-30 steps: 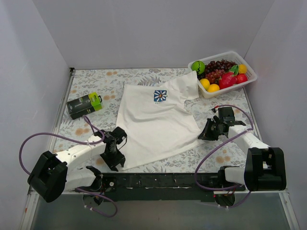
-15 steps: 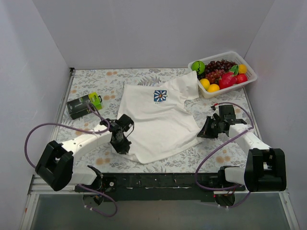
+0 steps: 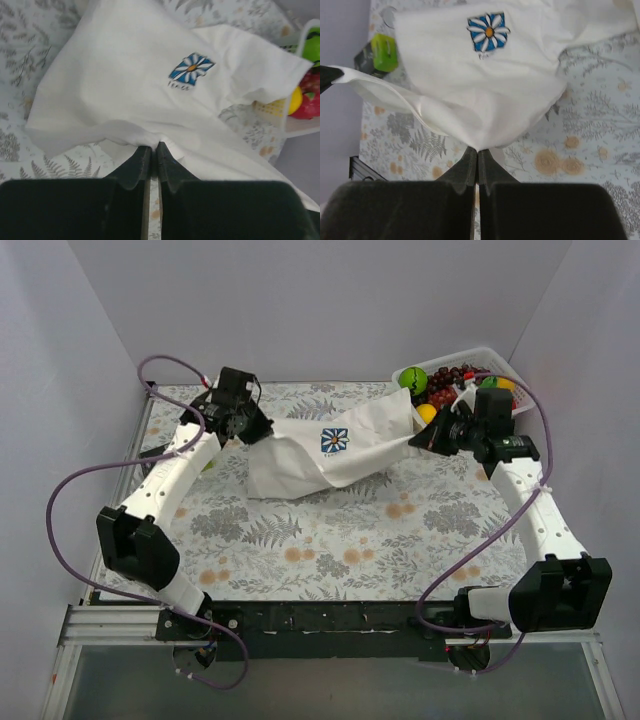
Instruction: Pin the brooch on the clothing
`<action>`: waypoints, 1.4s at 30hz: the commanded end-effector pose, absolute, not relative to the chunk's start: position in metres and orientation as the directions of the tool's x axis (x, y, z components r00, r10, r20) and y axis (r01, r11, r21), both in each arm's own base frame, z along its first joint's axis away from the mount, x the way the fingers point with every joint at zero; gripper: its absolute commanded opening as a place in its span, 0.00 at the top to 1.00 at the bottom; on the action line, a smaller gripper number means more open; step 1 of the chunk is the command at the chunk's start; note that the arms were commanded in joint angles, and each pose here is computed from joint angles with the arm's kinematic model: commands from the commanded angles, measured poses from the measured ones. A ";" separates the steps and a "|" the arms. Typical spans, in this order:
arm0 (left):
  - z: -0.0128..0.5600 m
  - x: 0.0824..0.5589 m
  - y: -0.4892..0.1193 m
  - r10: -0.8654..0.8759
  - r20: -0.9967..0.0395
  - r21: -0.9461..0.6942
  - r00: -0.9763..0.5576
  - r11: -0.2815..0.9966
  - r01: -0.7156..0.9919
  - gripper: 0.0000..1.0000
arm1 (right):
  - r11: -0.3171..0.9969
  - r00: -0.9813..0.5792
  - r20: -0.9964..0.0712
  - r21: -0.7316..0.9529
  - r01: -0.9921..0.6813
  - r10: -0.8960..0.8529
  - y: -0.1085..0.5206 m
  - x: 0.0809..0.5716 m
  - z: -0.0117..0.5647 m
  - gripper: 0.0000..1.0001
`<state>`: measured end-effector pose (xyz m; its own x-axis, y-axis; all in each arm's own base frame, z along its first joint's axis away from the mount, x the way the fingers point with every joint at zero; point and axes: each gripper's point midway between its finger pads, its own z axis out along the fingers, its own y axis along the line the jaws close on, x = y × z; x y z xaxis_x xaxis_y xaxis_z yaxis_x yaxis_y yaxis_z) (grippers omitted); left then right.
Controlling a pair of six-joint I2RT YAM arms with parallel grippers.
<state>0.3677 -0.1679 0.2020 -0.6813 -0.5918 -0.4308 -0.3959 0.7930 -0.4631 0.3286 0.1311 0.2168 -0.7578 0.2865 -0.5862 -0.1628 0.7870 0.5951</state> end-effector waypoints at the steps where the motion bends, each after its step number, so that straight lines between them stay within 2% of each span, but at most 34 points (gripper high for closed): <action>1: 0.303 0.412 -0.172 -0.514 -0.616 -0.520 -0.596 0.835 -0.182 1.00 | 0.735 -0.650 -0.686 0.617 -0.282 0.326 0.143 0.359 0.309 0.99; 2: 0.341 0.420 -0.172 -0.512 -0.663 -0.538 -0.546 0.833 -0.126 1.00 | 0.725 -0.587 -0.736 0.600 -0.338 0.336 0.145 0.365 0.351 0.99; 4: 0.381 0.425 -0.174 -0.510 -0.705 -0.559 -0.493 0.827 -0.057 1.00 | 0.704 -0.559 -0.750 0.607 -0.369 0.353 0.148 0.370 0.381 0.99; 5: 0.418 0.426 -0.173 -0.514 -0.740 -0.571 -0.434 0.821 0.000 1.00 | 0.694 -0.541 -0.761 0.604 -0.390 0.358 0.150 0.370 0.396 0.99; 6: 0.434 0.425 -0.170 -0.513 -0.758 -0.569 -0.403 0.822 0.023 1.00 | 0.685 -0.487 -0.795 0.582 -0.439 0.363 0.151 0.371 0.429 0.99; 8: 0.471 0.419 -0.164 -0.523 -0.787 -0.573 -0.327 0.817 0.071 1.00 | 0.667 -0.458 -0.805 0.579 -0.470 0.377 0.153 0.367 0.457 0.99; 9: 0.498 0.412 -0.157 -0.524 -0.810 -0.564 -0.263 0.819 0.104 1.00 | 0.655 -0.404 -0.830 0.554 -0.515 0.384 0.154 0.362 0.488 0.99; 12: 0.554 0.384 -0.142 -0.533 -0.839 -0.545 -0.115 0.818 0.187 1.00 | 0.634 -0.343 -0.851 0.526 -0.567 0.399 0.155 0.344 0.527 0.99; 18: 0.623 0.312 -0.109 -0.564 -0.823 -0.528 0.072 0.804 0.273 1.00 | 0.616 -0.166 -0.884 0.428 -0.662 0.437 0.149 0.283 0.592 0.99; 25: 0.648 0.255 -0.103 -0.592 -0.802 -0.526 0.083 0.765 0.372 1.00 | 0.618 -0.043 -0.888 0.353 -0.703 0.459 0.141 0.229 0.630 0.99; 30: 0.656 0.244 -0.097 -0.582 -0.805 -0.506 0.115 0.774 0.380 1.00 | 0.640 0.018 -0.883 0.327 -0.695 0.470 0.135 0.214 0.643 0.99; 35: 0.638 0.273 -0.104 -0.553 -0.830 -0.501 0.076 0.798 0.333 1.00 | 0.673 0.024 -0.885 0.336 -0.659 0.464 0.130 0.231 0.637 0.99; 42: 0.598 0.338 -0.120 -0.522 -0.853 -0.510 -0.009 0.828 0.233 1.00 | 0.711 -0.035 -0.890 0.386 -0.588 0.454 0.128 0.294 0.604 0.99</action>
